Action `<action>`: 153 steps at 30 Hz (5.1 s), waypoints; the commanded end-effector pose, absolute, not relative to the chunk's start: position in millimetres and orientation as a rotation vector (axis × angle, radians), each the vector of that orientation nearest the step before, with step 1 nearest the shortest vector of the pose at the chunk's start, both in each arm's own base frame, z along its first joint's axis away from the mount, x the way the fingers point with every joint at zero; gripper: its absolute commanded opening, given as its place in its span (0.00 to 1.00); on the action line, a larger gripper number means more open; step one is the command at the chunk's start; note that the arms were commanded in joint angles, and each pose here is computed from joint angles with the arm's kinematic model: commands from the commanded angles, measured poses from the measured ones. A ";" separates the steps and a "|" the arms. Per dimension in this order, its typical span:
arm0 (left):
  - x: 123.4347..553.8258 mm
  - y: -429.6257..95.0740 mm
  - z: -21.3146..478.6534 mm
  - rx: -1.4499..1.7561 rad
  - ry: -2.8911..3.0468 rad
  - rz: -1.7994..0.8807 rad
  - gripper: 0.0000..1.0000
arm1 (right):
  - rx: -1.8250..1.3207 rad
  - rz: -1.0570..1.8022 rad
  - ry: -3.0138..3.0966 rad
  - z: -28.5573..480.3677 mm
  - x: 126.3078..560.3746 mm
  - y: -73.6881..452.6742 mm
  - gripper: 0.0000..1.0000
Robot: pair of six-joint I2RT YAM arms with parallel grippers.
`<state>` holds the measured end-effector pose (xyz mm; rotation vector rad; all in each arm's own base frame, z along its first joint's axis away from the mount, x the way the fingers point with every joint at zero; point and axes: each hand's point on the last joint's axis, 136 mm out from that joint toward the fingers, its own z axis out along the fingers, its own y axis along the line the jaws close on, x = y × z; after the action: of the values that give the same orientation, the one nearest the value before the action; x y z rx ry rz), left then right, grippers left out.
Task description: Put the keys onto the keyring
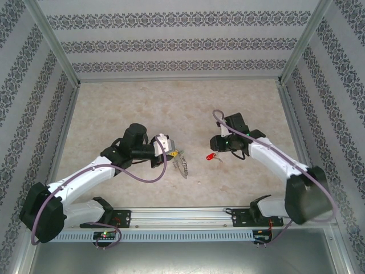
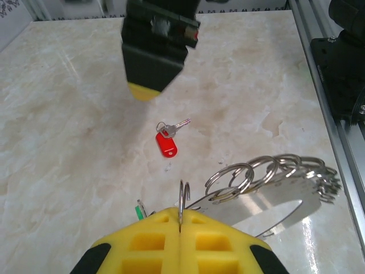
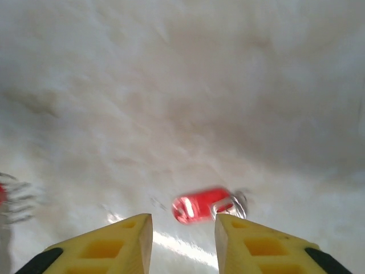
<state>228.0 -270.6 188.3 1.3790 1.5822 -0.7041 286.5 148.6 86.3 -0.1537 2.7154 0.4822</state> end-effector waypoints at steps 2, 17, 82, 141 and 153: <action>224.9 -264.8 193.4 1.348 1.591 -0.697 0.00 | 0.003 0.317 2.928 58.7 266.5 125.9 0.37; 222.0 -262.4 190.5 1.332 1.609 -0.707 0.00 | 0.160 0.336 2.993 31.2 286.8 131.2 0.31; 220.4 -267.6 180.3 1.359 1.645 -0.759 0.00 | 0.168 0.341 2.940 29.7 304.3 133.8 0.16; 219.6 -269.9 169.7 1.370 1.669 -0.787 0.00 | 0.098 0.377 3.006 18.7 286.9 140.9 0.13; 219.2 -268.9 169.7 1.368 1.672 -0.785 0.00 | 0.093 0.374 3.011 17.3 287.4 141.0 0.14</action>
<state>221.0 -265.3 158.2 1.3740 1.7076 -0.7469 292.9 140.1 23.7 0.1074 2.9773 0.3839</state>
